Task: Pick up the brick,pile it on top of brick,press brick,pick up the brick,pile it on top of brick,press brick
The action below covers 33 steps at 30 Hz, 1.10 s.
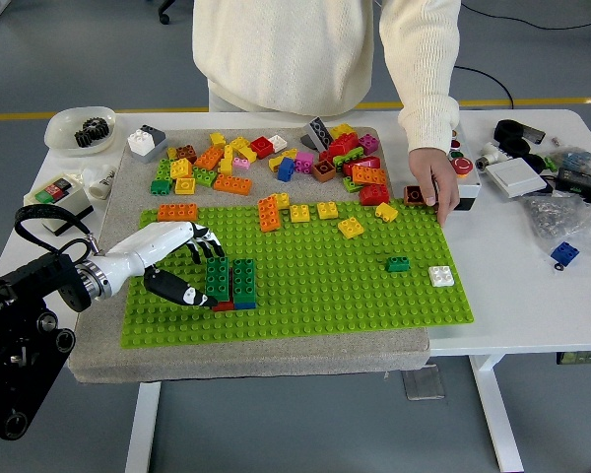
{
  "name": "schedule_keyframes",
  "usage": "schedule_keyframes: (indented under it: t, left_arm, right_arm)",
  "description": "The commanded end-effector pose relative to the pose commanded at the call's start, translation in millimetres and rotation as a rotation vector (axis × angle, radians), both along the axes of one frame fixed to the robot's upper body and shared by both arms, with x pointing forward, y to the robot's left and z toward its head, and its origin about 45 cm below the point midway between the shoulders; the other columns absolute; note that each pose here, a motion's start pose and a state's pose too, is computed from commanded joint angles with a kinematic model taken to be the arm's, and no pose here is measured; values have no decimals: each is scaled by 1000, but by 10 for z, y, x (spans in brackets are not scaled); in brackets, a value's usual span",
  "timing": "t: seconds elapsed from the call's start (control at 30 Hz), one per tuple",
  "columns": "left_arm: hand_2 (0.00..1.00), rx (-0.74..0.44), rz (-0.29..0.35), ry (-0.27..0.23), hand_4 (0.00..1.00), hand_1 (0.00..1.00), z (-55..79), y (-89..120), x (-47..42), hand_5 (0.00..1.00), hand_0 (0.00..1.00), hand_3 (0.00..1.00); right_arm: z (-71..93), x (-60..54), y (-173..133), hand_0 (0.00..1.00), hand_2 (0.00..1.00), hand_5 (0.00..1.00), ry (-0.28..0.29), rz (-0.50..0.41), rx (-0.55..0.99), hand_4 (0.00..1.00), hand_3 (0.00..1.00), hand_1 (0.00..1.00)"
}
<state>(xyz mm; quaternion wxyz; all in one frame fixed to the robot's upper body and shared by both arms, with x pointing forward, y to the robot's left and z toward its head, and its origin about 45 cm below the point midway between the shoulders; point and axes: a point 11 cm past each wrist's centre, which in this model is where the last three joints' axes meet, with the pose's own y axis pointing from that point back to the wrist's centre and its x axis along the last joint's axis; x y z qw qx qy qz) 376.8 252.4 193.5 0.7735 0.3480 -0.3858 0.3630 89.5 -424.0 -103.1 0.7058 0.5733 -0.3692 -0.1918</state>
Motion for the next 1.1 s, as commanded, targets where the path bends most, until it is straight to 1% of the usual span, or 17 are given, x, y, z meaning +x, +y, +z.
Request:
schedule_keyframes:
  t: [1.1]
  left_arm:
    - [473,2,-6,13,985,505,-68,-31,-14,66,656,500]
  right_arm:
    - [-1,8,9,745,720,425,-3,-1,1,892,670,646]
